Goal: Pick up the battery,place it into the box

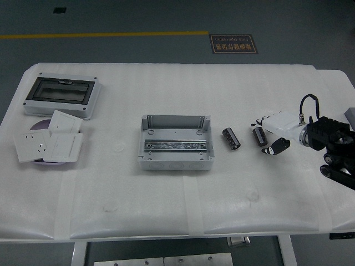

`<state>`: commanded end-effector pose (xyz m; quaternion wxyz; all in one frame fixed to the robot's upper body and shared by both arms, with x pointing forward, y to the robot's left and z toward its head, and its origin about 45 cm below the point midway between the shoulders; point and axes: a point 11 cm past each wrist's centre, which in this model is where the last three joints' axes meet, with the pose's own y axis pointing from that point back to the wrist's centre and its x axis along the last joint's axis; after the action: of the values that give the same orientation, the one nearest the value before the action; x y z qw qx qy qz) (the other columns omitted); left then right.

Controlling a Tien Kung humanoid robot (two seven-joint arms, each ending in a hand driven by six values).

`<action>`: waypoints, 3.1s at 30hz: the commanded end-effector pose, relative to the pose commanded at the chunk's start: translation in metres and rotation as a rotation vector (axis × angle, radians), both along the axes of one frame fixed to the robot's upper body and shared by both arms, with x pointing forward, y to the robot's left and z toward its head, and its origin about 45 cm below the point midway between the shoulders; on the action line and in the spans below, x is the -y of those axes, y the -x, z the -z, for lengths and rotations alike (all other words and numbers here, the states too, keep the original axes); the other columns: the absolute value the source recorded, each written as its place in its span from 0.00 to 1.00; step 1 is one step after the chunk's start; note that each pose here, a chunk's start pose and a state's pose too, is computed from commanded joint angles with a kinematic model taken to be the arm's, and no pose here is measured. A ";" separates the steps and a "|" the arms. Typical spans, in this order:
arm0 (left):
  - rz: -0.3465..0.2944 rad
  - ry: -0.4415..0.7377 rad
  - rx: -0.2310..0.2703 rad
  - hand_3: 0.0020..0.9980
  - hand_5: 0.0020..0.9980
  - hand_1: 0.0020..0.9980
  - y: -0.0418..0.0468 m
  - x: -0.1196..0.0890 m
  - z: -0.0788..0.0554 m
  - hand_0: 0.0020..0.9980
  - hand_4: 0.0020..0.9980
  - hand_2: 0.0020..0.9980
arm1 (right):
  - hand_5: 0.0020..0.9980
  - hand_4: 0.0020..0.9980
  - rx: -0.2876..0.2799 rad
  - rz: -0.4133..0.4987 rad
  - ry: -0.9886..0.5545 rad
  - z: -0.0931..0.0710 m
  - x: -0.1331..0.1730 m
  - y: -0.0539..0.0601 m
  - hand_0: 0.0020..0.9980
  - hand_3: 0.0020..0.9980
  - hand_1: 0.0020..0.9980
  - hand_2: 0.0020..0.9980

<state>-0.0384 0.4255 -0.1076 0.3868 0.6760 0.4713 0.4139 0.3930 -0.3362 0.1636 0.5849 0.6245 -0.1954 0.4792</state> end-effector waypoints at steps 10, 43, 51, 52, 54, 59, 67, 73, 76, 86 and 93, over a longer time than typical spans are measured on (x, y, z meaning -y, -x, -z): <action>0.001 -0.001 0.004 0.64 0.34 0.68 -0.0006 0.000 0.000 0.69 0.71 0.60 | 0.13 0.56 0.008 0.003 -0.013 -0.001 0.000 -0.001 0.66 0.75 0.56 0.73; 0.000 0.003 -0.004 0.64 0.33 0.68 0.0035 0.004 0.001 0.68 0.71 0.60 | 0.10 0.28 0.105 0.076 -0.643 -0.076 -0.085 0.012 0.63 0.68 0.54 0.63; 0.001 0.006 -0.008 0.65 0.33 0.68 0.0053 0.005 0.002 0.68 0.71 0.60 | 0.09 0.30 0.118 -0.055 -0.786 -0.094 -0.160 0.035 0.63 0.69 0.54 0.64; 0.001 0.005 -0.007 0.65 0.33 0.68 0.0054 0.005 0.002 0.68 0.71 0.60 | 0.09 0.30 0.115 -0.062 -0.766 -0.090 -0.163 0.036 0.63 0.69 0.54 0.64; 0.002 0.001 -0.006 0.64 0.33 0.68 0.0054 0.004 0.001 0.68 0.71 0.60 | 0.12 0.33 0.110 -0.071 -0.725 -0.080 -0.169 0.035 0.63 0.70 0.56 0.65; 0.002 0.002 -0.005 0.64 0.33 0.68 0.0056 0.004 0.002 0.68 0.71 0.60 | 0.25 0.65 0.113 -0.094 -0.628 -0.058 -0.175 0.035 0.81 0.85 0.78 0.81; 0.002 0.003 -0.008 0.65 0.33 0.68 0.0067 0.004 0.001 0.68 0.71 0.59 | 0.27 0.69 0.110 -0.101 -0.580 -0.045 -0.174 0.037 1.00 0.95 0.90 0.89; 0.000 0.001 -0.004 0.64 0.33 0.68 0.0057 0.004 0.001 0.68 0.71 0.59 | 0.29 0.71 0.114 -0.087 -0.577 -0.046 -0.166 0.034 1.00 0.95 0.90 0.88; -0.001 0.002 -0.002 0.64 0.33 0.68 0.0052 0.004 0.002 0.68 0.71 0.59 | 0.29 0.71 0.118 -0.076 -0.567 -0.048 -0.158 0.031 1.00 0.95 0.90 0.88; 0.000 -0.002 0.001 0.65 0.34 0.68 0.0029 0.002 0.001 0.68 0.71 0.59 | 0.29 0.73 0.151 -0.035 -0.387 -0.049 -0.097 0.009 0.99 0.94 0.88 0.86; 0.004 -0.005 0.006 0.65 0.34 0.68 -0.0001 0.000 0.000 0.68 0.71 0.59 | 0.29 0.74 0.134 -0.075 -0.206 -0.043 -0.072 -0.002 0.96 0.91 0.84 0.82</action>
<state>-0.0383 0.4256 -0.1078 0.3874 0.6765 0.4677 0.4165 0.3951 -0.2637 0.2066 0.4852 0.6547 -0.2588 0.5186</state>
